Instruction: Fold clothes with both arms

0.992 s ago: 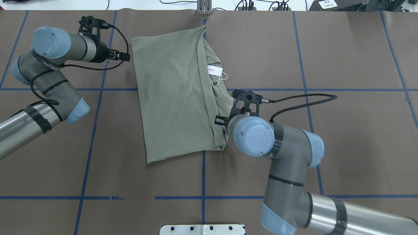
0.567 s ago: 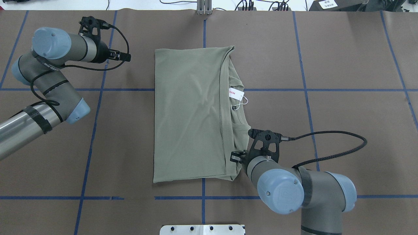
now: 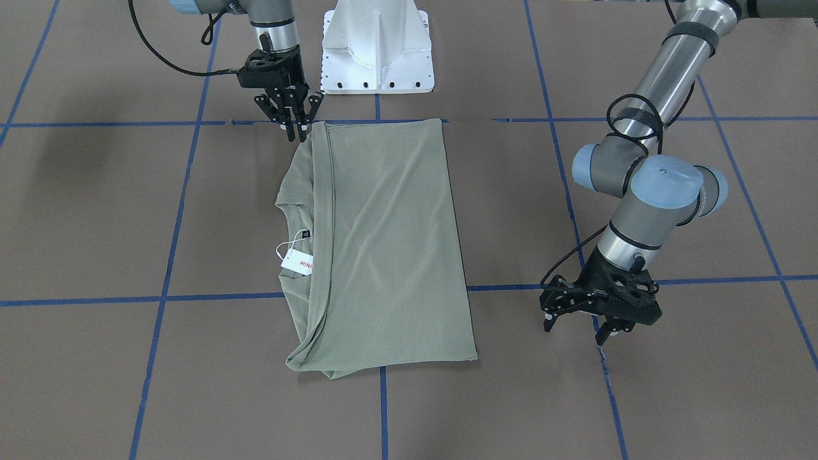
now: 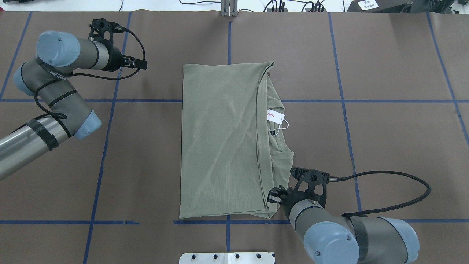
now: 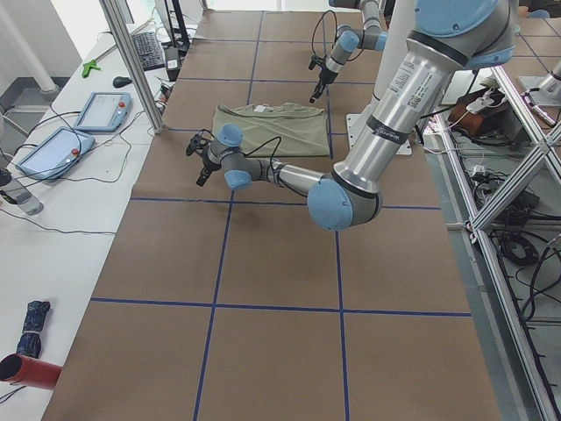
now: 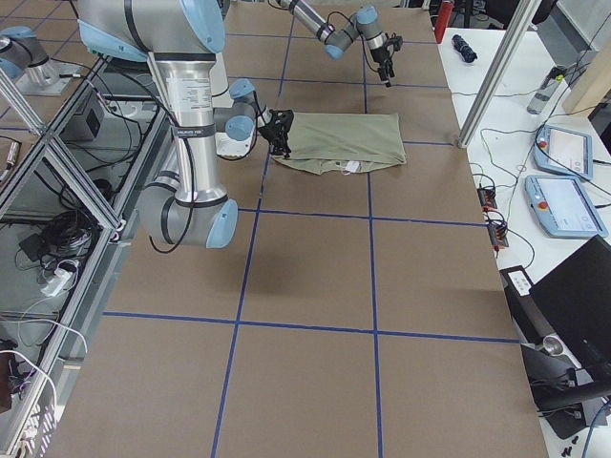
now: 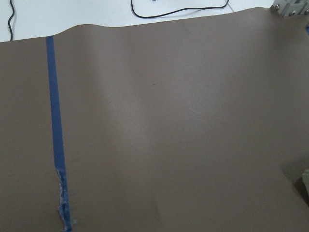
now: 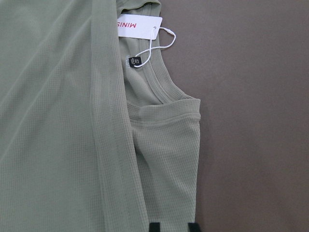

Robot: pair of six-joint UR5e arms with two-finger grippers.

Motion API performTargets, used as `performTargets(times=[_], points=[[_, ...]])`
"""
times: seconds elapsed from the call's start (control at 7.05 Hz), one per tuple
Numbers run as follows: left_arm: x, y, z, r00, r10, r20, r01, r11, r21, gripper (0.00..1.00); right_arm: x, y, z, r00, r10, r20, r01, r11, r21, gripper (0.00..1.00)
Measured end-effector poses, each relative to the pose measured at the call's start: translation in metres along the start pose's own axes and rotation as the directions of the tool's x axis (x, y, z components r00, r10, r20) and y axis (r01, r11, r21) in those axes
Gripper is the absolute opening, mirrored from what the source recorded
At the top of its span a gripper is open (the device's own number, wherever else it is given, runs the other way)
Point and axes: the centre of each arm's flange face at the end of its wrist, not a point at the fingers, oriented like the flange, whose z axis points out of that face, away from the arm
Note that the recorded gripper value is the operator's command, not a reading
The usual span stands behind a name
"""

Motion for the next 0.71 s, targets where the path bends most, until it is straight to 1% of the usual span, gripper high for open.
performTargets(times=[0.14,0.28,0.43,0.57,0.71], points=[[0.001,-0.001,-0.001,1.0,0.0,-0.002,0.0,1.0,0.002,1.0,-0.01,-0.002,0.003,1.0,-0.02,-0.008,0.02,1.0,-0.013,1.0],[0.003,-0.001,-0.002,1.0,-0.003,-0.005,0.003,1.0,0.004,1.0,-0.032,-0.008,0.007,0.997,-0.063,-0.032,0.062,0.997,-0.036,1.0],[0.003,-0.001,-0.002,1.0,-0.008,-0.006,0.008,1.0,0.003,1.0,-0.051,-0.011,0.01,0.99,-0.131,-0.06,0.127,0.989,-0.07,1.0],[0.003,0.001,-0.001,1.0,-0.01,-0.005,0.01,1.0,0.001,1.0,-0.059,-0.01,0.012,0.971,-0.224,-0.079,0.213,0.969,-0.127,0.9],[0.002,0.002,-0.001,1.0,-0.013,-0.004,0.013,1.0,-0.001,1.0,-0.06,-0.006,0.014,0.947,-0.306,-0.092,0.286,0.941,-0.182,0.77]])
